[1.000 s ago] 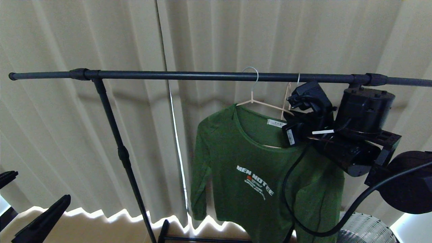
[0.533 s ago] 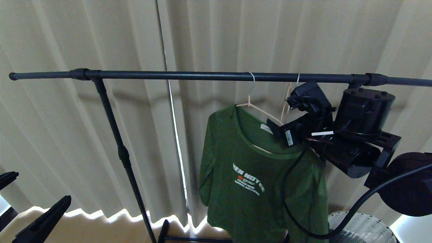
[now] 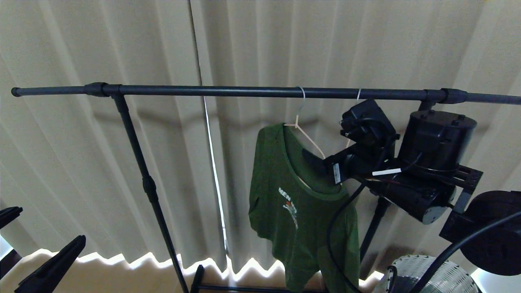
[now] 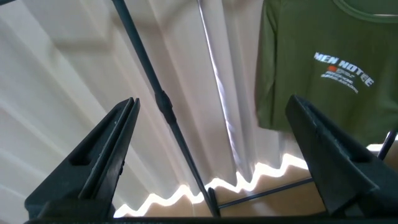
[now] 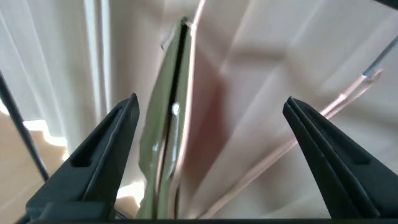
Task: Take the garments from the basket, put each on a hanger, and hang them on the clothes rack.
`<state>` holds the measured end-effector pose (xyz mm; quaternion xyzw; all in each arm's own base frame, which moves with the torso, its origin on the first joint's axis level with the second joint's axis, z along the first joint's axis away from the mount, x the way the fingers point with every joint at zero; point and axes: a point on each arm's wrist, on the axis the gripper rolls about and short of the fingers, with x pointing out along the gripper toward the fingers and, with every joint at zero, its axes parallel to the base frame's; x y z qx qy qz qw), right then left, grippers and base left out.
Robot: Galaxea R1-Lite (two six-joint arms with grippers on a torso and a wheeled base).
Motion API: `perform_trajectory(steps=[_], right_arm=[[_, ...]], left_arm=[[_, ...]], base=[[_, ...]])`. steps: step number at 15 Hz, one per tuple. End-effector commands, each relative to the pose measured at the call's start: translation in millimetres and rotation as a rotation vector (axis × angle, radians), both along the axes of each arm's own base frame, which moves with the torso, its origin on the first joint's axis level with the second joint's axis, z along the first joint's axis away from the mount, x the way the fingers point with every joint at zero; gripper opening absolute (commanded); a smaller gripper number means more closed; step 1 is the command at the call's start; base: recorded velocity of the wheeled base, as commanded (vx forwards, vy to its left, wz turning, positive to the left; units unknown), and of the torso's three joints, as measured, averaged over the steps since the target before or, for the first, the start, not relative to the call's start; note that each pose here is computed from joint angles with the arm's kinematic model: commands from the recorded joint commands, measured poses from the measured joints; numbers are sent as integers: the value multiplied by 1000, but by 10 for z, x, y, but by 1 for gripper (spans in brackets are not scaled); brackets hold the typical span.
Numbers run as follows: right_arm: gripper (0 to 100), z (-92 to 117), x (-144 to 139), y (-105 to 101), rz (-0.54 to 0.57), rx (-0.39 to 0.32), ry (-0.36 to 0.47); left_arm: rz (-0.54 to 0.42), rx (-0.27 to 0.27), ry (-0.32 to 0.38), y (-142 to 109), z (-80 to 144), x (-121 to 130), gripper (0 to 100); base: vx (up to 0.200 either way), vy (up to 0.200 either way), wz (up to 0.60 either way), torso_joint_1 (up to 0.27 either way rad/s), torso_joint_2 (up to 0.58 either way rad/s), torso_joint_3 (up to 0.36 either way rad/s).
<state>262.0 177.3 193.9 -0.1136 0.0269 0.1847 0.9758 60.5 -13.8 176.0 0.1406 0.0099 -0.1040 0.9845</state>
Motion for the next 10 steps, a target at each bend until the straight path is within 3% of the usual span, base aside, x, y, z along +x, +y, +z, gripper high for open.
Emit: perform_trajectory(steps=[1, 3, 4, 6, 7, 8, 10], right_arm=[[100, 59, -86, -50, 3, 35, -39], [100, 87, -149, -94, 3, 50, -60], [100, 155, -331, -266, -14, 69, -88], [100, 242, -445, -453, -49, 86, -117], [100, 294, -536, -640, -95, 96, -140], [100, 294, -536, -640, -95, 96, -140], [100, 157, -700, -1119, -259, 71, -122]], left_arm=[[1, 0, 5, -2, -3, 10, 100], [6, 0, 3, 0, 2, 10, 100], [7, -3, -2, 2, 9, 3, 100], [11, -6, -9, 6, 14, -8, 100], [12, -11, -16, 10, 15, -24, 100], [12, -11, -16, 10, 15, -24, 100], [80, -10, -17, 61, -76, -89, 100]], base=[[0, 0, 0, 0, 0, 0], [0, 0, 0, 0, 0, 0], [0, 0, 0, 0, 0, 0], [0, 0, 0, 0, 0, 0], [0, 0, 0, 0, 0, 0], [0, 0, 0, 0, 0, 0], [-100, 0, 0, 4, 4, 1]])
